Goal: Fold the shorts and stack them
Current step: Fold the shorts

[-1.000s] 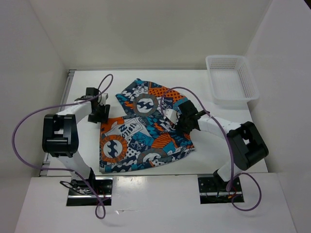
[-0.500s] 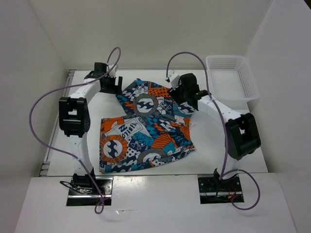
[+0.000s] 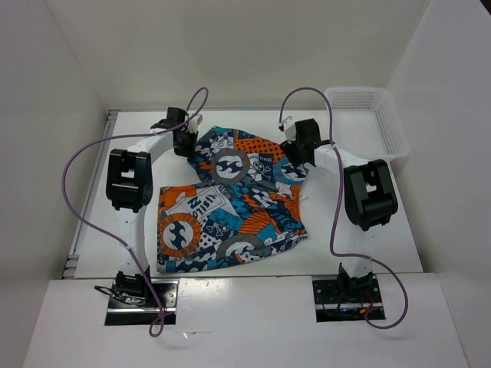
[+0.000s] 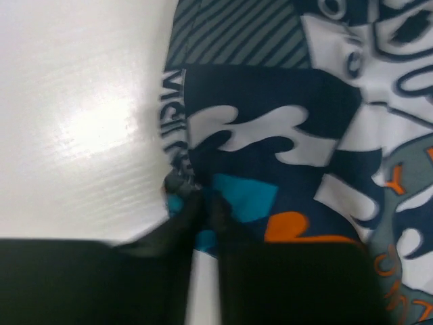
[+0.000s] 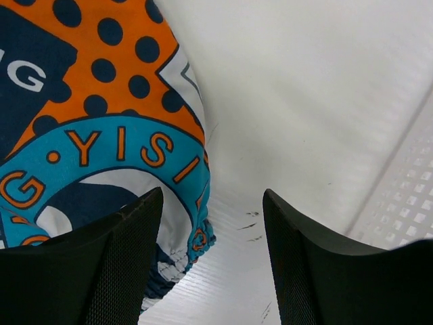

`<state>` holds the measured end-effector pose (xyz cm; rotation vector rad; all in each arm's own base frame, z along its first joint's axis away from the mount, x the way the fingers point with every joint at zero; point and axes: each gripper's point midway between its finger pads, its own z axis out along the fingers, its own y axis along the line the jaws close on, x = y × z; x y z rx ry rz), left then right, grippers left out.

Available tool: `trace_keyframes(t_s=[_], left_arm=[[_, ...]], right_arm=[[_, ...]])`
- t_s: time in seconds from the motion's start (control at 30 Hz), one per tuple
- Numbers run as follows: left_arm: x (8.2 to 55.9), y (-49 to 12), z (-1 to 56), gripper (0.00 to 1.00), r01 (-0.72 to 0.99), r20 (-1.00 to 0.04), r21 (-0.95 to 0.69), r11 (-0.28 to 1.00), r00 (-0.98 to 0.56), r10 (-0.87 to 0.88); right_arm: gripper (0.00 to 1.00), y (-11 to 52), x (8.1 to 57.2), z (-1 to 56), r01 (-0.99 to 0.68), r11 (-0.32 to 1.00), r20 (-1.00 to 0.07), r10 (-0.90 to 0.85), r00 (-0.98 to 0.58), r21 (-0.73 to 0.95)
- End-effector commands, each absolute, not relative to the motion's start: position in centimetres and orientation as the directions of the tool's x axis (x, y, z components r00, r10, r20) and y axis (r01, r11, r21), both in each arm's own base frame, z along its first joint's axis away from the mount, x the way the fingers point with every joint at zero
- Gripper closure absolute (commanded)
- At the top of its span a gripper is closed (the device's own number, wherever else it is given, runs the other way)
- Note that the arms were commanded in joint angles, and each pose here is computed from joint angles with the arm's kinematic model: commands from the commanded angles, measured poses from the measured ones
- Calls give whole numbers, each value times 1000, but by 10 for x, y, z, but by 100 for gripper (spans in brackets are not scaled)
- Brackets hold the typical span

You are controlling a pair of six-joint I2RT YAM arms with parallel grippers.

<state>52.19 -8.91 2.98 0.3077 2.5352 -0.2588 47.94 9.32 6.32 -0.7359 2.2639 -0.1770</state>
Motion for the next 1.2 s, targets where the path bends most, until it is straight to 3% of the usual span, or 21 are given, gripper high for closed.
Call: trace_keyframes(t_s=[0.0, 0.17, 0.27, 0.3, 0.37, 0.43, 0.53, 0.6, 0.7, 0.77, 0.83, 1.03, 1.07, 1.1, 1.17], left_arm=[[505, -81, 30, 99, 257, -536, -101, 961, -828, 165], [466, -52, 65, 100, 196, -513, -59, 979, -847, 138], [431, -43, 79, 97, 177, -483, -32, 984, -864, 140], [423, -41, 78, 94, 172, -477, -23, 985, -868, 140], [398, -28, 64, 81, 146, -433, 25, 989, -890, 142], [385, -22, 51, 79, 135, -394, 50, 990, -908, 144], [369, -21, 45, 75, 138, -334, 46, 989, -931, 145], [367, -15, 48, 73, 125, -332, 56, 991, -933, 137], [399, -15, 73, 63, 113, -435, 73, 991, -891, 134], [433, -28, 93, 44, 137, -526, 27, 990, -840, 131], [477, -40, 135, 39, 163, -636, -1, 987, -761, 125], [543, -62, 132, 22, 233, -698, -68, 970, -706, 121], [551, -60, 110, 22, 223, -675, -64, 973, -728, 122], [567, -67, 127, 21, 234, -703, -58, 971, -700, 127], [574, -69, 101, 21, 235, -643, -79, 969, -754, 131]], right_arm=[[34, 98, 483, 67, -457, 823, -623, -559, -547, -337], [38, 98, 465, 41, -492, 815, -585, -568, -579, -305], [58, 94, 460, 31, -501, 807, -564, -583, -585, -314], [71, 94, 460, 31, -501, 806, -563, -583, -585, -314], [80, 94, 462, 29, -509, 798, -559, -594, -578, -322], [93, 98, 466, 31, -522, 792, -564, -600, -567, -318], [99, 110, 470, 38, -533, 782, -578, -609, -543, -323], [98, 118, 467, 38, -598, 714, -542, -685, -487, -365], [96, 145, 459, 53, -701, 542, -479, -819, -317, -464], [100, 159, 455, 61, -708, 496, -464, -846, -263, -502], [100, 180, 445, 72, -722, 450, -461, -864, -203, -526], [100, 202, 409, 98, -730, 312, -408, -912, -50, -608], [100, 204, 401, 95, -744, 296, -398, -916, -44, -600], [100, 199, 394, 86, -762, 283, -376, -925, -56, -582], [100, 198, 390, 85, -769, 280, -379, -924, -53, -575]])
